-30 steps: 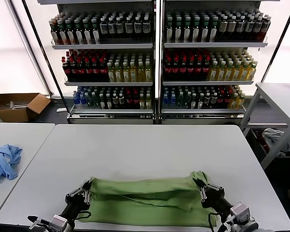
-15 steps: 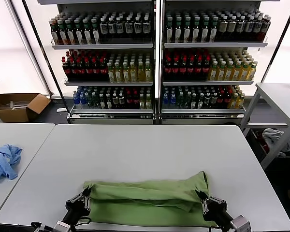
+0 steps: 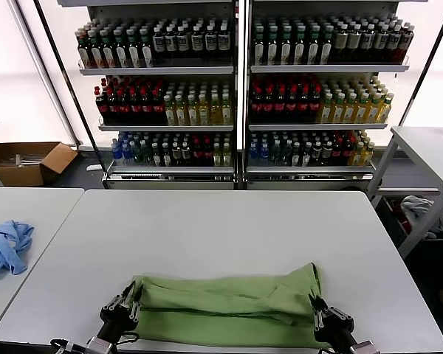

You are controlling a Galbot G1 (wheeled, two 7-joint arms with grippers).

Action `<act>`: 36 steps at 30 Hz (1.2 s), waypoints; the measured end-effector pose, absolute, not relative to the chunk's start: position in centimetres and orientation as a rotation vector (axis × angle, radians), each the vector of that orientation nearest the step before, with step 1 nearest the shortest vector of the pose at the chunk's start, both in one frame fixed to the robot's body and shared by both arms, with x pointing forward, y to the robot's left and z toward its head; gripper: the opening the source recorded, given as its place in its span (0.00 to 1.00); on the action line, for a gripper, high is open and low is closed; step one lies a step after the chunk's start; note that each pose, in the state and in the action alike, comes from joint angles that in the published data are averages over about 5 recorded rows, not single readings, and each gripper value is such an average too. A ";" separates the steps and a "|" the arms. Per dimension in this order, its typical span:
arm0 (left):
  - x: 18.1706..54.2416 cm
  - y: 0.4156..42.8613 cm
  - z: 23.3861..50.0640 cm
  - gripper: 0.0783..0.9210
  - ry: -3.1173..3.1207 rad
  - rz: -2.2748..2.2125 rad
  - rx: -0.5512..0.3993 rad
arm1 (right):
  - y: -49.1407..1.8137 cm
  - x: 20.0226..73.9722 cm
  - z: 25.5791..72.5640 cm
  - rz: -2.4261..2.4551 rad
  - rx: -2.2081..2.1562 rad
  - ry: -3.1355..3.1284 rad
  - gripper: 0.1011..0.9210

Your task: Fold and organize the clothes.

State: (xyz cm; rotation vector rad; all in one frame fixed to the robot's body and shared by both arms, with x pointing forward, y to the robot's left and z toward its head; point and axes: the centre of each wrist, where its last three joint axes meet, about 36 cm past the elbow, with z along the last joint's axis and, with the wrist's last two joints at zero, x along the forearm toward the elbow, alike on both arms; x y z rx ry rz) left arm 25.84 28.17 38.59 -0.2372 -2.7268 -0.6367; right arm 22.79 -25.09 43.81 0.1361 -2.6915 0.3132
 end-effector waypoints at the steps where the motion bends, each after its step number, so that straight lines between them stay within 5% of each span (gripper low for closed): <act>1: 25.9 28.2 38.7 0.31 -2.728 -0.640 -0.234 | -24.9 22.8 43.8 0.313 0.101 -2.695 0.22; 16: 26.2 28.8 41.9 0.81 -2.780 -0.611 -0.144 | -26.5 24.7 44.9 0.334 -0.322 -2.840 0.75; 20: 25.5 28.5 42.1 0.87 -2.776 -0.540 -0.133 | -28.0 24.9 44.8 0.298 -0.296 -2.894 0.86; 36: 23.6 27.6 40.0 0.88 -2.708 -0.128 -0.122 | -34.9 25.8 42.3 0.059 -0.048 -3.008 0.88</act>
